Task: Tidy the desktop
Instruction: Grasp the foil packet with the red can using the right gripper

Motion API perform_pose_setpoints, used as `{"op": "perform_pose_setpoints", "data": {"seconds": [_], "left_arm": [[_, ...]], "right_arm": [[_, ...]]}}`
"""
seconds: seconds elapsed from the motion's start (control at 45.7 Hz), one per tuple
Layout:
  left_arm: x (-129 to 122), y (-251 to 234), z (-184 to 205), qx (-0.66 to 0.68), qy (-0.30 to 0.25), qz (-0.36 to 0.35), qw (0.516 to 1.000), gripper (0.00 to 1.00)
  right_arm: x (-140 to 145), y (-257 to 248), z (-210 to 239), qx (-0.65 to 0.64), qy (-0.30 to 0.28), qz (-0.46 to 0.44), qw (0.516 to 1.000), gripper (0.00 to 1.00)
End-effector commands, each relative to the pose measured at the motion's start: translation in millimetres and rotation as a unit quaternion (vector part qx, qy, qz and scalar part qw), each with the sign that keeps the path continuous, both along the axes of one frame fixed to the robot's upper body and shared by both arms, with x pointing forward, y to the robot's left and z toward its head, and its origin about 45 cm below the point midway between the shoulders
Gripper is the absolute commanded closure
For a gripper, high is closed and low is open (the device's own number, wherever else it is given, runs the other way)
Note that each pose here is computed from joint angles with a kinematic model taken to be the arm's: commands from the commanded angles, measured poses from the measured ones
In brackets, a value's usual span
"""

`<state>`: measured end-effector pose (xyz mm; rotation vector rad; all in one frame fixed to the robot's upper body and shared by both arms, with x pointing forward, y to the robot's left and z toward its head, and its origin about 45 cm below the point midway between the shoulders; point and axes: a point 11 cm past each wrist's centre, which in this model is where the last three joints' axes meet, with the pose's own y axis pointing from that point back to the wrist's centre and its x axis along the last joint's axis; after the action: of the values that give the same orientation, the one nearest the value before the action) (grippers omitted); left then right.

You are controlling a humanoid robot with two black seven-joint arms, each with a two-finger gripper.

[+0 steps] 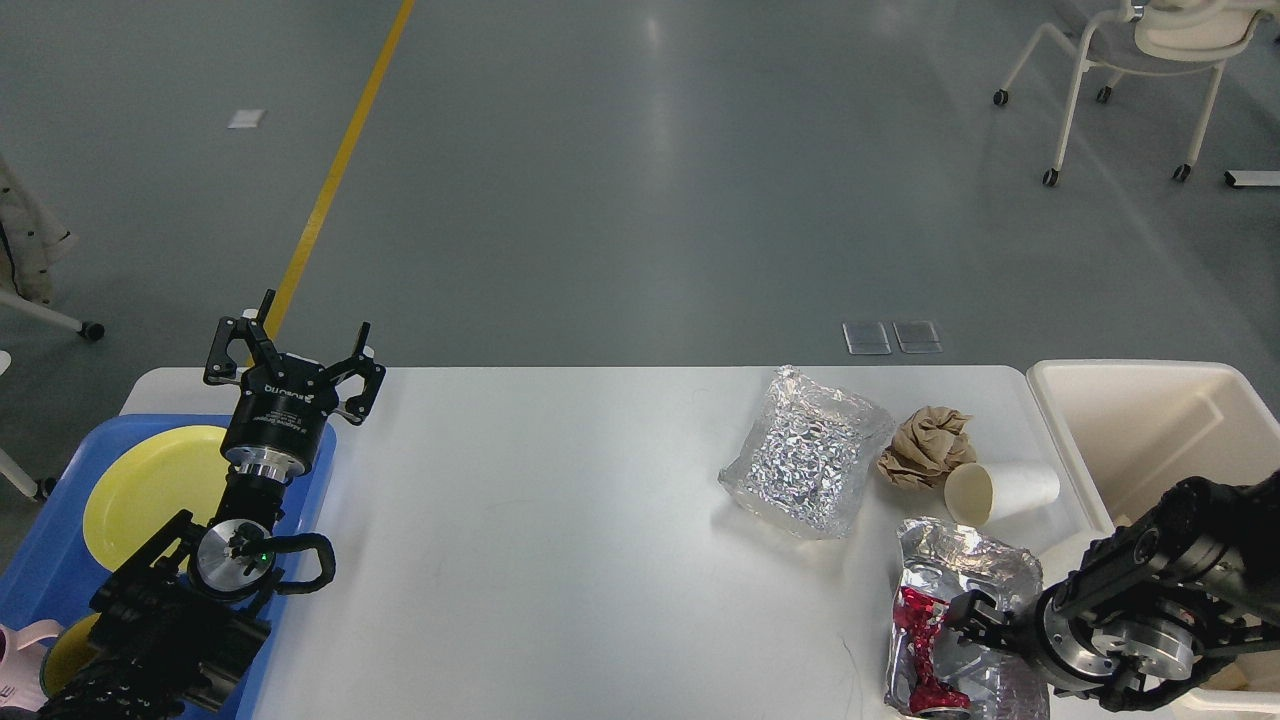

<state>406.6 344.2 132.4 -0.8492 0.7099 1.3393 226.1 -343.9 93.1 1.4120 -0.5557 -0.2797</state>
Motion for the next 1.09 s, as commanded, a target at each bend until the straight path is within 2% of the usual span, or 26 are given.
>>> {"op": "perform_pose_setpoints", "data": {"seconds": [0.0,0.066,0.131,0.153,0.241,0.306,0.372,0.416,0.613,0.876,1.073], "left_arm": [[0,0,0,0.0,0.0,0.0,1.0,0.03],[0,0,0,0.0,0.0,0.0,1.0,0.03],[0,0,0,0.0,0.0,0.0,1.0,0.03],[0,0,0,0.0,0.0,0.0,1.0,0.03],[0,0,0,0.0,0.0,-0.001,1.0,0.03],[0,0,0,0.0,0.0,0.0,1.0,0.03],[0,0,0,0.0,0.0,-0.001,1.0,0.03],[0,0,0,0.0,0.0,-0.001,1.0,0.03],[0,0,0,0.0,0.0,-0.001,1.0,0.03],[0,-1,0,0.0,0.0,-0.001,1.0,0.03],[0,0,0,0.0,0.0,-0.001,1.0,0.03]], "right_arm": [[-2,-13,-13,-0.008,-0.018,-0.008,1.0,0.03],[-2,-15,-14,-0.005,-0.024,-0.015,1.0,0.04],[-4,-15,-17,-0.001,-0.028,-0.015,0.999,0.12],[-5,-15,-18,0.001,-0.028,-0.015,0.999,0.18],[-9,-13,-22,0.006,-0.032,-0.012,0.999,0.54],[-7,-12,-22,0.002,-0.039,-0.011,0.999,0.7],[-6,-11,-22,-0.001,-0.045,-0.01,0.999,0.92],[-7,-11,-22,-0.002,-0.045,-0.01,0.999,0.99],[-8,-14,-19,-0.017,-0.065,-0.013,0.998,1.0],[-25,-2,-15,-0.002,-0.042,-0.006,0.999,1.0],[-16,14,21,0.03,-0.047,0.003,0.998,1.0]]}}
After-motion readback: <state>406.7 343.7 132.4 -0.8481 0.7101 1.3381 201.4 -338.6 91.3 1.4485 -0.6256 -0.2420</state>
